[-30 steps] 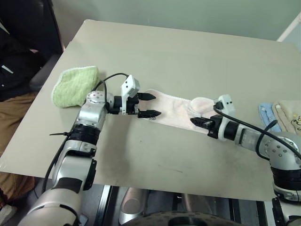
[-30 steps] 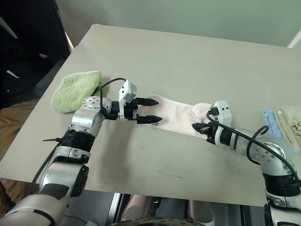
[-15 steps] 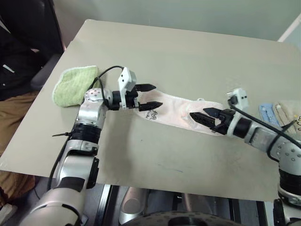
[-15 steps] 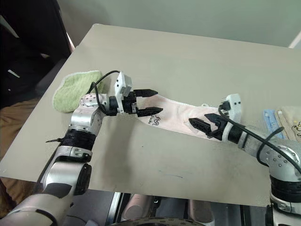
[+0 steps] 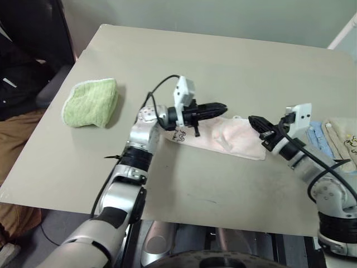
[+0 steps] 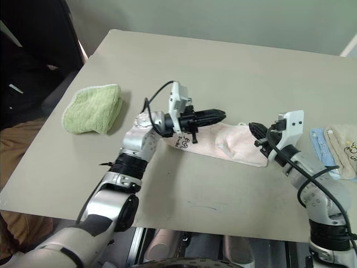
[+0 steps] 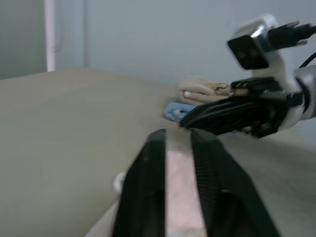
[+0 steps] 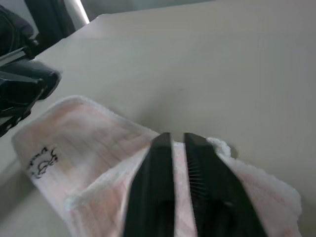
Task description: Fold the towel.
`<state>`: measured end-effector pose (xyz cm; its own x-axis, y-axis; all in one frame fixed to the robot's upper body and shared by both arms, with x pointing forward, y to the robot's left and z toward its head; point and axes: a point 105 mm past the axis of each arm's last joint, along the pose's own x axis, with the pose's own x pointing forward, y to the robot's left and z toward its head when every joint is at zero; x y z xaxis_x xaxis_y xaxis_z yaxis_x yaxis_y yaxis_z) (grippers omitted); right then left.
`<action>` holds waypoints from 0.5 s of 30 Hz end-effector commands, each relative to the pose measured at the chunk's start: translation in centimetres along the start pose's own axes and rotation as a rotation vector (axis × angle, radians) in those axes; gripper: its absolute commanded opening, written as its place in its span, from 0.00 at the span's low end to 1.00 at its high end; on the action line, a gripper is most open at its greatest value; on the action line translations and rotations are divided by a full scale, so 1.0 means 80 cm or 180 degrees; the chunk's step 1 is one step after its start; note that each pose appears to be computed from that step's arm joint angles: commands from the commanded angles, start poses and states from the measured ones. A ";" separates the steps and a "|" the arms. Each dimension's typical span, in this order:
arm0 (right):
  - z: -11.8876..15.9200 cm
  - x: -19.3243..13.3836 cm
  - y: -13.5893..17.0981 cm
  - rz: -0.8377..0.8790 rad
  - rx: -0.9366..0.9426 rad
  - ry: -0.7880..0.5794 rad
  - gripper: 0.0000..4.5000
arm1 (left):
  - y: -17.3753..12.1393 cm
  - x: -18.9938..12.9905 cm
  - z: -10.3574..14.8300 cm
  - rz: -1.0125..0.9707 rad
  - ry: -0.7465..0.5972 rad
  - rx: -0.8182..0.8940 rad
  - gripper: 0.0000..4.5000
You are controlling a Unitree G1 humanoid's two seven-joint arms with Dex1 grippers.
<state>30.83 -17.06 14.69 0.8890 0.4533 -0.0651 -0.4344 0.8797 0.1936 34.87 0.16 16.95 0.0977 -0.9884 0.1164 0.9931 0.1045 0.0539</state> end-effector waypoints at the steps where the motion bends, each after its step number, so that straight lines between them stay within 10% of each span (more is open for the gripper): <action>1: 0.008 0.005 -0.009 -0.0173 -0.0111 -0.0166 0.00 | -0.022 0.009 0.009 -0.0447 -0.0021 0.0076 0.00; 15: -0.031 0.028 -0.023 -0.0508 -0.0166 -0.0031 0.00 | -0.037 0.039 -0.075 -0.0450 0.0658 0.0239 0.00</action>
<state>32.90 -17.26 10.77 0.9392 0.3204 -0.1236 -0.3004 0.9409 0.1565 32.82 -3.43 11.68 -0.0114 -0.9978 -0.0648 0.9970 -0.0163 0.0759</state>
